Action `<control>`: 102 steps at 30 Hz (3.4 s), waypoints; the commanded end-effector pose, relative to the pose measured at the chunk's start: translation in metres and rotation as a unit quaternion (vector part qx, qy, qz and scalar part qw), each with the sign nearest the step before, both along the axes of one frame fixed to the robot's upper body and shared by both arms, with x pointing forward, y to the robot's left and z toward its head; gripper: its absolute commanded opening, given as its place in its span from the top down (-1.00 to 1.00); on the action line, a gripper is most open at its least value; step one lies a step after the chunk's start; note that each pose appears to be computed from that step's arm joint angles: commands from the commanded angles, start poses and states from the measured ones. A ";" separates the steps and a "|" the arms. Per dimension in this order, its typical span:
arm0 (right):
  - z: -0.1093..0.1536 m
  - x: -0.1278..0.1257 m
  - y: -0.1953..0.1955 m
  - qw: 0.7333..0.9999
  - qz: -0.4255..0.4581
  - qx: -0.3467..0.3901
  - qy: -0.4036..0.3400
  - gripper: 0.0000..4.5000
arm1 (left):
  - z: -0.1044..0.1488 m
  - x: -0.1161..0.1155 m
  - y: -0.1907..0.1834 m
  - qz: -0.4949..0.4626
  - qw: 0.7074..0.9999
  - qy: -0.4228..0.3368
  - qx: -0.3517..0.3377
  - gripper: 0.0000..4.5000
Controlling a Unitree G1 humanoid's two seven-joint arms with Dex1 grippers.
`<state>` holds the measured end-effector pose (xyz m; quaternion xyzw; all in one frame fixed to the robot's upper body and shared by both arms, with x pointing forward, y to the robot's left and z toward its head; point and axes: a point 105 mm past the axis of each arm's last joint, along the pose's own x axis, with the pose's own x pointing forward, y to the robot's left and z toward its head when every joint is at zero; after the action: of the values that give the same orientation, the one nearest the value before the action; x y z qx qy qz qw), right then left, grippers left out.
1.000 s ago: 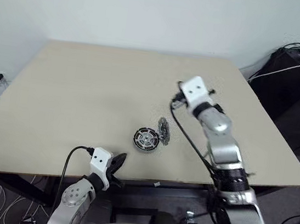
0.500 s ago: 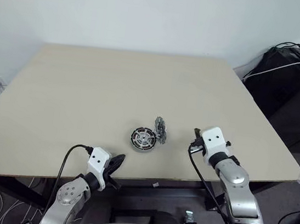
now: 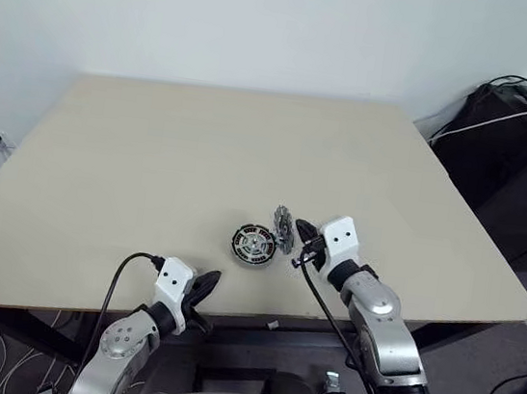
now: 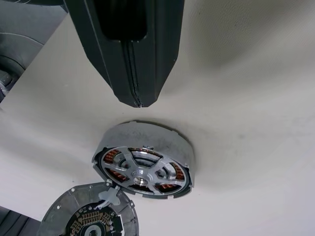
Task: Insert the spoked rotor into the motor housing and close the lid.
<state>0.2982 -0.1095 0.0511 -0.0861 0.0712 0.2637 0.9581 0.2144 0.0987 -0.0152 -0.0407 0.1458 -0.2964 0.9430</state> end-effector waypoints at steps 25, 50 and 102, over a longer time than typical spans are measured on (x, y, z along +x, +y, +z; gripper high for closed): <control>-0.029 0.009 0.071 0.992 0.113 0.020 0.055 0.98 | 0.013 0.005 0.003 0.015 1.000 -0.024 -0.004 1.00; -0.017 0.013 0.058 0.974 0.223 -0.022 0.025 -0.44 | 0.012 0.005 0.002 0.018 0.999 -0.026 -0.005 1.00; -0.042 0.028 0.058 0.962 0.248 -0.039 0.112 -0.45 | 0.015 0.003 0.004 0.037 0.999 -0.031 -0.008 1.00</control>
<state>0.3218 -0.0516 0.0033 -0.1037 0.1714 0.5048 0.8397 0.2118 0.1056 -0.0174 -0.0467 0.1478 -0.2611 0.9528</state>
